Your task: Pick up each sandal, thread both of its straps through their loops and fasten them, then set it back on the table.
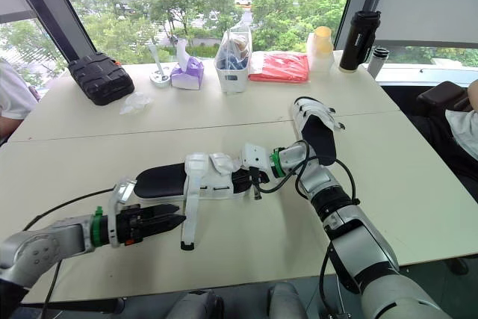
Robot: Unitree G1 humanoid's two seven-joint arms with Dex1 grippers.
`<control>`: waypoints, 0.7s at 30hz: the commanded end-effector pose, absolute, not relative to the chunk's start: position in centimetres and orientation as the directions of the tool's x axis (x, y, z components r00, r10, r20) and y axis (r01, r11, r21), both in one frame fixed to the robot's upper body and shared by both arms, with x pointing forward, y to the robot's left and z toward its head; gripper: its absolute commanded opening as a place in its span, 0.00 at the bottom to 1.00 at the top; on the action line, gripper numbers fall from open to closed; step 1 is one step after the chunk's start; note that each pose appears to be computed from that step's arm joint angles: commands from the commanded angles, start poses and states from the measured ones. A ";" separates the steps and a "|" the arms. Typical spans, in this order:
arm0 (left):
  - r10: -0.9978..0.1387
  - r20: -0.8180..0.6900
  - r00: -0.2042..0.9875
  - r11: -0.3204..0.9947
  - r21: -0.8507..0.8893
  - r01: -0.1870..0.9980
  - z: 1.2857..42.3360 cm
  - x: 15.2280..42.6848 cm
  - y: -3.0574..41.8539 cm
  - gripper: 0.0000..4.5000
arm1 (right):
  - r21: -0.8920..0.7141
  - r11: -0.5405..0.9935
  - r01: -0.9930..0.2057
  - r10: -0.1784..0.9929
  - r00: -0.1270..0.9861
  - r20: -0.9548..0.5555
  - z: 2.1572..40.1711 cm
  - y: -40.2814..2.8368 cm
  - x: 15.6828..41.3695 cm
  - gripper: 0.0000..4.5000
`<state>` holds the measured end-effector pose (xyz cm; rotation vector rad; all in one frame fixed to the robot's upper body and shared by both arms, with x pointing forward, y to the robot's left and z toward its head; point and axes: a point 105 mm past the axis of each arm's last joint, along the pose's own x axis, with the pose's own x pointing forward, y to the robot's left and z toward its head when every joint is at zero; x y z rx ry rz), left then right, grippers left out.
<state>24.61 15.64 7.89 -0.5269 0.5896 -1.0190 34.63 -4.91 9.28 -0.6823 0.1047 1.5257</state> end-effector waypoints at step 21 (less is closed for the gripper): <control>-0.934 -0.199 0.295 0.345 -0.711 0.613 7.5 25.0 13.6 0.01 | -0.264 -0.087 -0.961 0.814 0.084 -0.574 6.3 -6.7 34.1 0.00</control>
